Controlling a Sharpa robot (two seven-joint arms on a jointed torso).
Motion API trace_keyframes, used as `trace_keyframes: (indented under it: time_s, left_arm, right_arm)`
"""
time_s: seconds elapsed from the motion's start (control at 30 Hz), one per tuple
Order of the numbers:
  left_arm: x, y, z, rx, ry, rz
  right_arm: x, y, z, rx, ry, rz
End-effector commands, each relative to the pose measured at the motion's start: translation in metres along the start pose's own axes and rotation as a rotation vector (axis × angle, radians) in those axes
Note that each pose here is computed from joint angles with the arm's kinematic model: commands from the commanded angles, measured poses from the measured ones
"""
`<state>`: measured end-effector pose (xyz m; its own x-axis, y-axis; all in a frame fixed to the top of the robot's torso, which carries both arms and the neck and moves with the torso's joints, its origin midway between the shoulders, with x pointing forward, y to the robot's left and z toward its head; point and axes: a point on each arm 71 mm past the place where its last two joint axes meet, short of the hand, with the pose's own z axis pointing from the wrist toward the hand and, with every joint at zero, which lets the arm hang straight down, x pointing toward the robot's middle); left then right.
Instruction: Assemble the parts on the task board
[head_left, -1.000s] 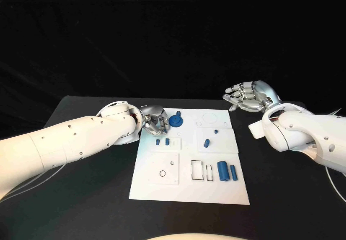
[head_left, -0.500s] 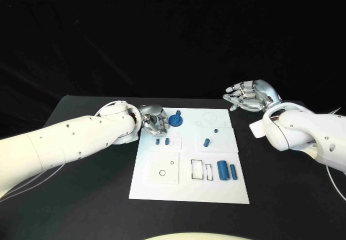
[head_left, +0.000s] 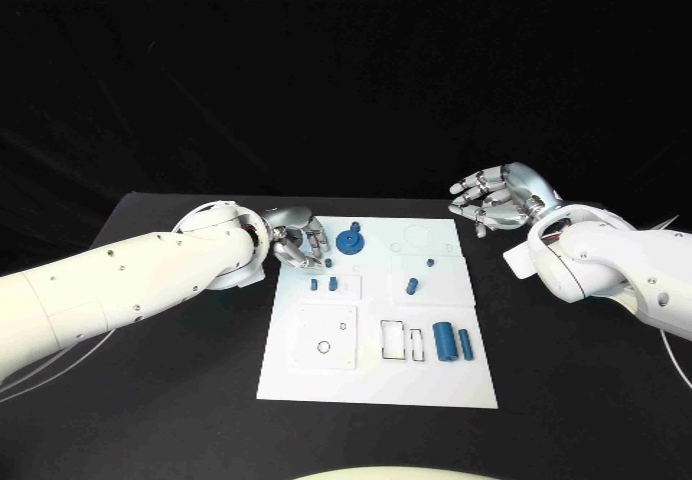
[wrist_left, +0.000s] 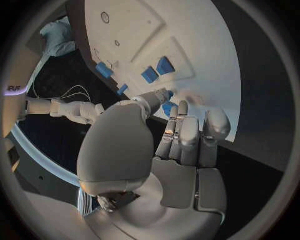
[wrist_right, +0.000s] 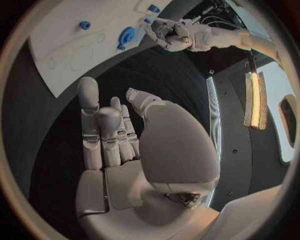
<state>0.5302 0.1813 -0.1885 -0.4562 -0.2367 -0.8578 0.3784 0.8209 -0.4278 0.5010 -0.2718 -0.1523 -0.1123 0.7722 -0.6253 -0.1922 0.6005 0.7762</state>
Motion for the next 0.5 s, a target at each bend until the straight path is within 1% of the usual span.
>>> trace_keyframes:
  time_s: [0.03, 0.1, 0.17, 0.2, 0.27, 0.3, 0.37, 0.4, 0.43, 0.5]
  left_arm:
    - [-0.0080, 0.0027, -0.0079, 0.032, -0.025, -0.168]
    - [-0.0140, 0.0069, -0.0133, 0.041, -0.050, -0.234]
    - [-0.0219, 0.0128, -0.0203, 0.058, -0.087, -0.325]
    - [-0.0235, 0.0140, -0.0217, 0.062, -0.095, -0.346]
    - [-0.0303, 0.0197, -0.0279, 0.084, -0.133, -0.455]
    - [-0.0331, 0.0222, -0.0307, 0.095, -0.150, -0.510]
    - [-0.0392, 0.0287, -0.0374, 0.118, -0.190, -0.659]
    - [-0.0407, 0.0306, -0.0393, 0.122, -0.202, -0.703]
    - [-0.0433, 0.0341, -0.0429, 0.124, -0.228, -0.786]
    - [-0.0460, 0.0379, -0.0475, 0.125, -0.260, -0.878]
  right_arm:
    - [0.011, -0.001, -0.001, -0.029, 0.178, -0.194]
    - [0.014, -0.001, -0.002, -0.038, 0.216, -0.259]
    - [0.017, -0.001, -0.002, -0.051, 0.255, -0.339]
    - [0.018, -0.001, -0.002, -0.053, 0.262, -0.355]
    - [0.020, 0.000, -0.003, -0.068, 0.286, -0.427]
    - [0.022, 0.000, -0.004, -0.075, 0.293, -0.458]
    - [0.024, 0.001, -0.004, -0.089, 0.303, -0.531]
    - [0.025, 0.002, -0.005, -0.093, 0.303, -0.551]
    - [0.027, 0.002, -0.005, -0.099, 0.303, -0.589]
    - [0.030, 0.002, -0.006, -0.105, 0.303, -0.630]
